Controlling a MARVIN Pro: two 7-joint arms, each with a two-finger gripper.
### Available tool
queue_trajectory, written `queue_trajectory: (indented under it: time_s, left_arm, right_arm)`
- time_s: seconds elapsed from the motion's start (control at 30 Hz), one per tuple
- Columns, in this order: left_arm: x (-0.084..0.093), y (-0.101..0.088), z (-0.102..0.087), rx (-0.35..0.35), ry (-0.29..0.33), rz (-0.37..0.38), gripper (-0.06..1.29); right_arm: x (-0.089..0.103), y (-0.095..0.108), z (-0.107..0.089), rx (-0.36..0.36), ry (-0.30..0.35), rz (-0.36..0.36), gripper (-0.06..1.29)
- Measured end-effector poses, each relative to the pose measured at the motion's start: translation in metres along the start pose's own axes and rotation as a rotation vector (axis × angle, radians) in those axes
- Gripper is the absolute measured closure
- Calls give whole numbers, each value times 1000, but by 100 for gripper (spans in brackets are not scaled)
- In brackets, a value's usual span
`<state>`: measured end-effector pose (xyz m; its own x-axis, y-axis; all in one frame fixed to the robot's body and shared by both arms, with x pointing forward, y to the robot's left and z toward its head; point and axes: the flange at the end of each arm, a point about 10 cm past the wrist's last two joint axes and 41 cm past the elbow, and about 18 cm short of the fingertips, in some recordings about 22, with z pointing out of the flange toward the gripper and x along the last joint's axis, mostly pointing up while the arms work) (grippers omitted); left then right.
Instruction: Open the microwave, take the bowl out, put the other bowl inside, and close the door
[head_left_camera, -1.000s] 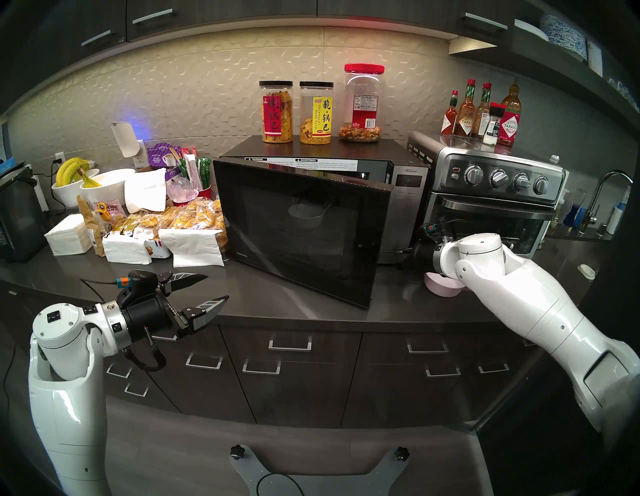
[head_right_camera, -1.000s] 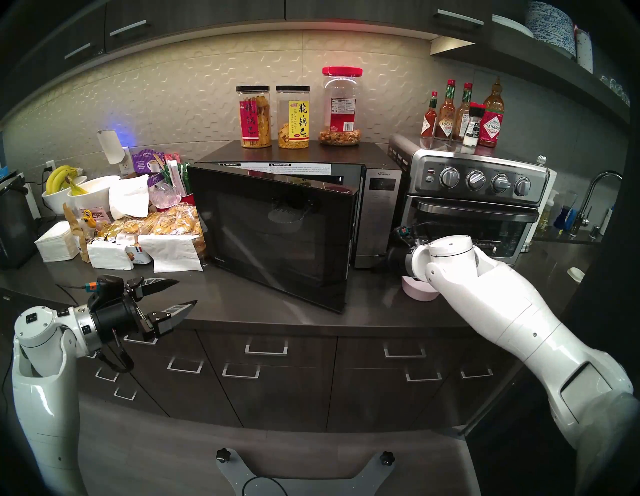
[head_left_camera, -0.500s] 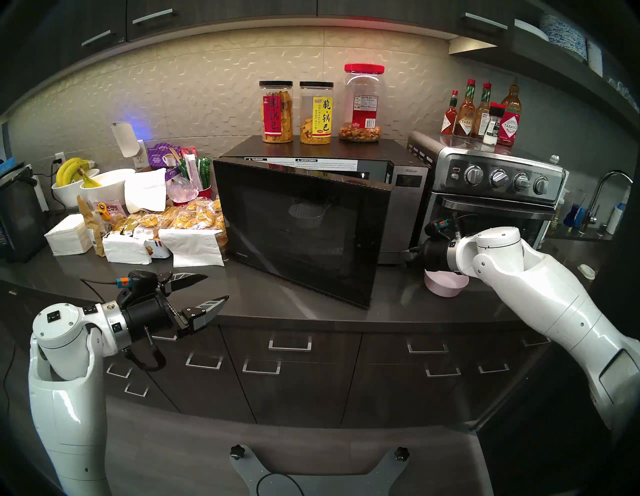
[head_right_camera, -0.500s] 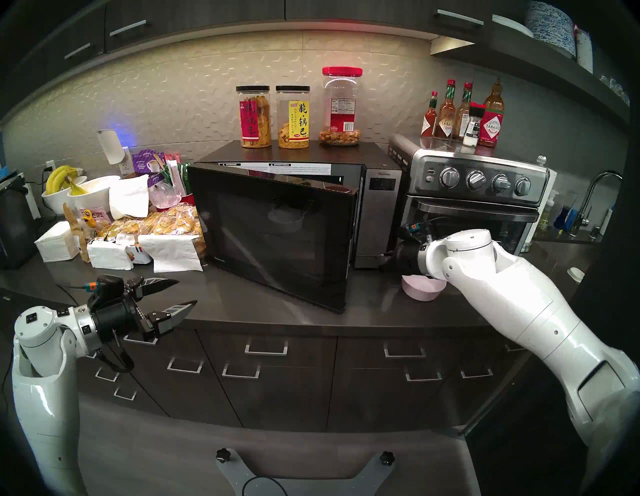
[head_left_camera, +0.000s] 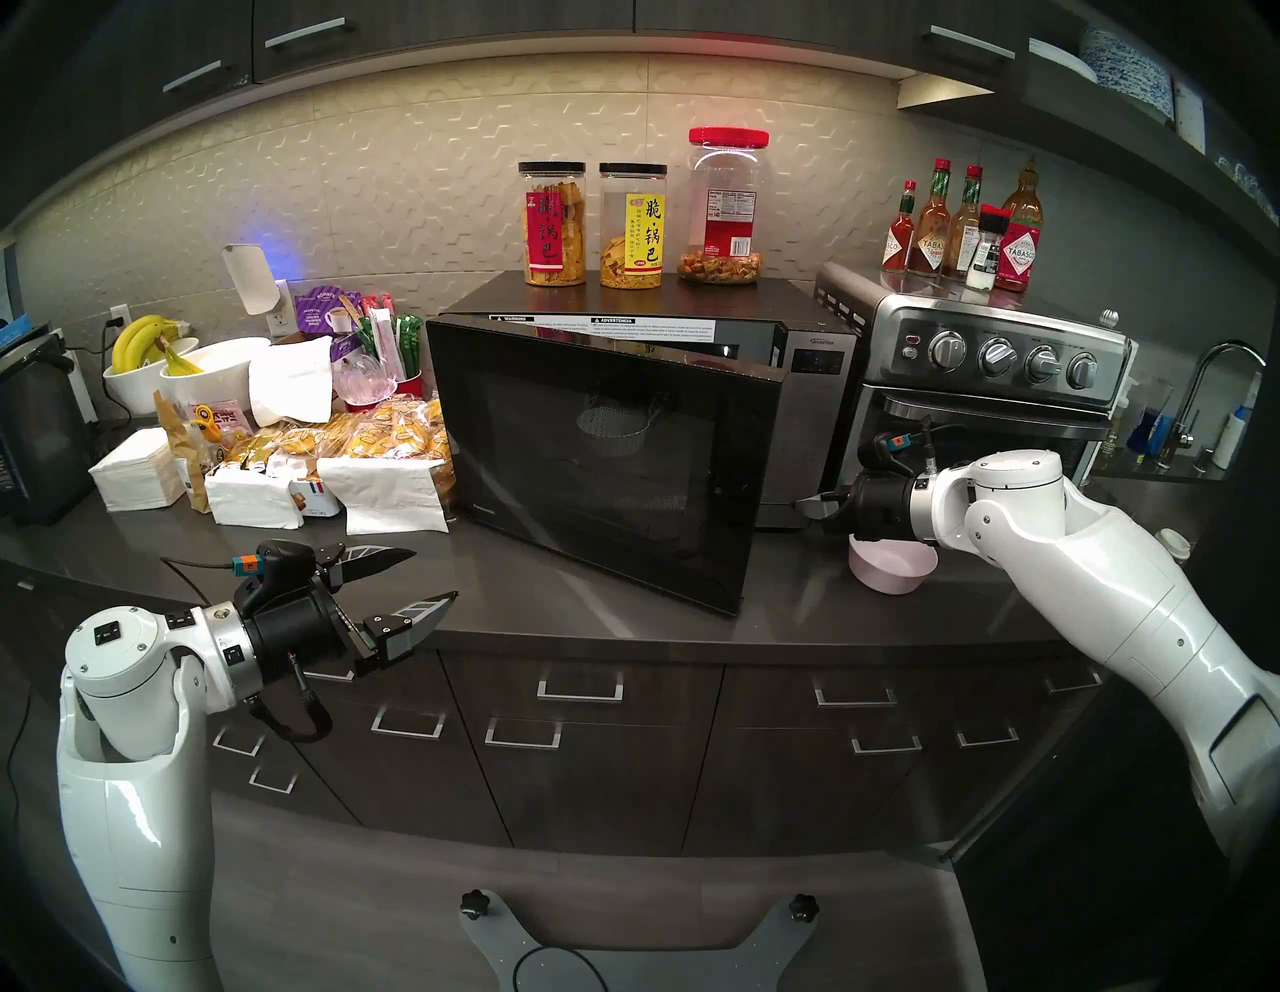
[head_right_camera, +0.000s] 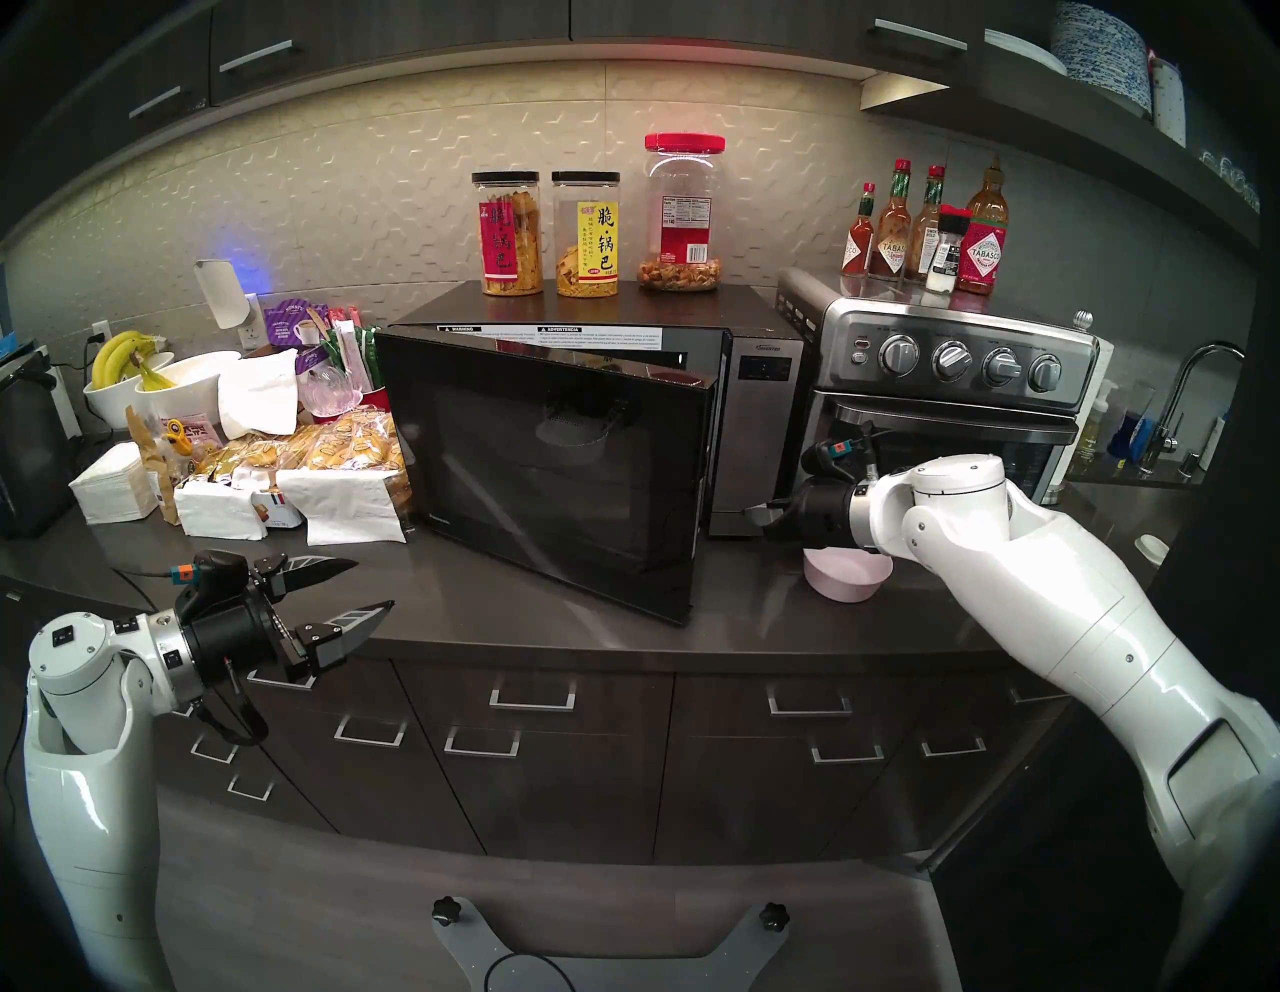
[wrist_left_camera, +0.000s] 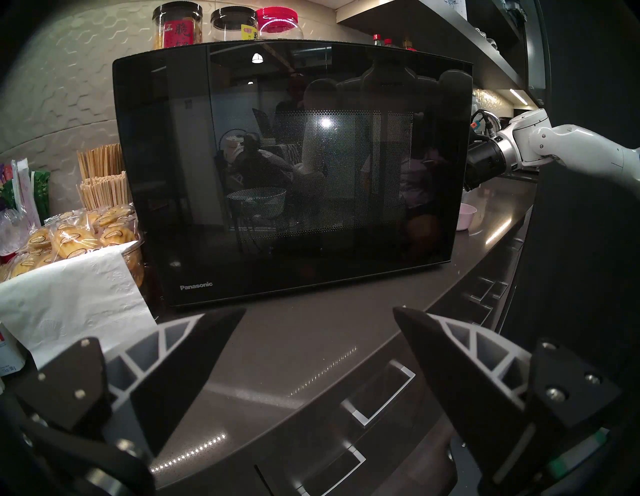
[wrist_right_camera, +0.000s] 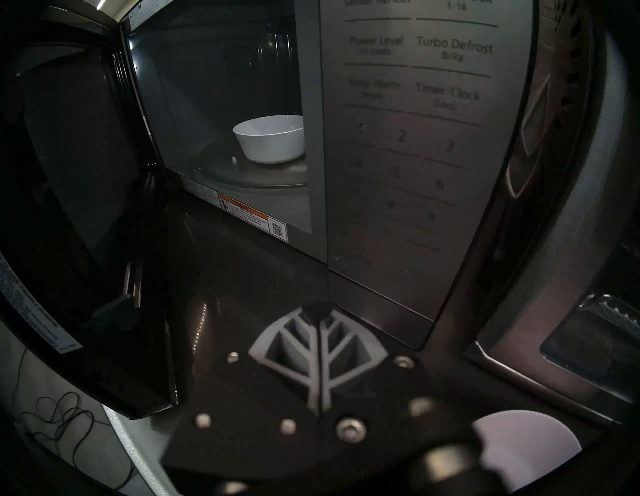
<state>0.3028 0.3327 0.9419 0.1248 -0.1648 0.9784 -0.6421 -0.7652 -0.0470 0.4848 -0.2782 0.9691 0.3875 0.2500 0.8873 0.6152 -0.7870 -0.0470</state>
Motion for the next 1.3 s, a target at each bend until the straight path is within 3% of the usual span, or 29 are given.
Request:
queue_trajectory:
  time_s: [0.6,1.3]
  left_arm:
    - [0,0,0,0,0,0,0]
    - [0,0,0,0,0,0,0]
  right_arm:
    - [3,-15,8,92,8,63,125]
    - [12,-30,13,171,23,88,125]
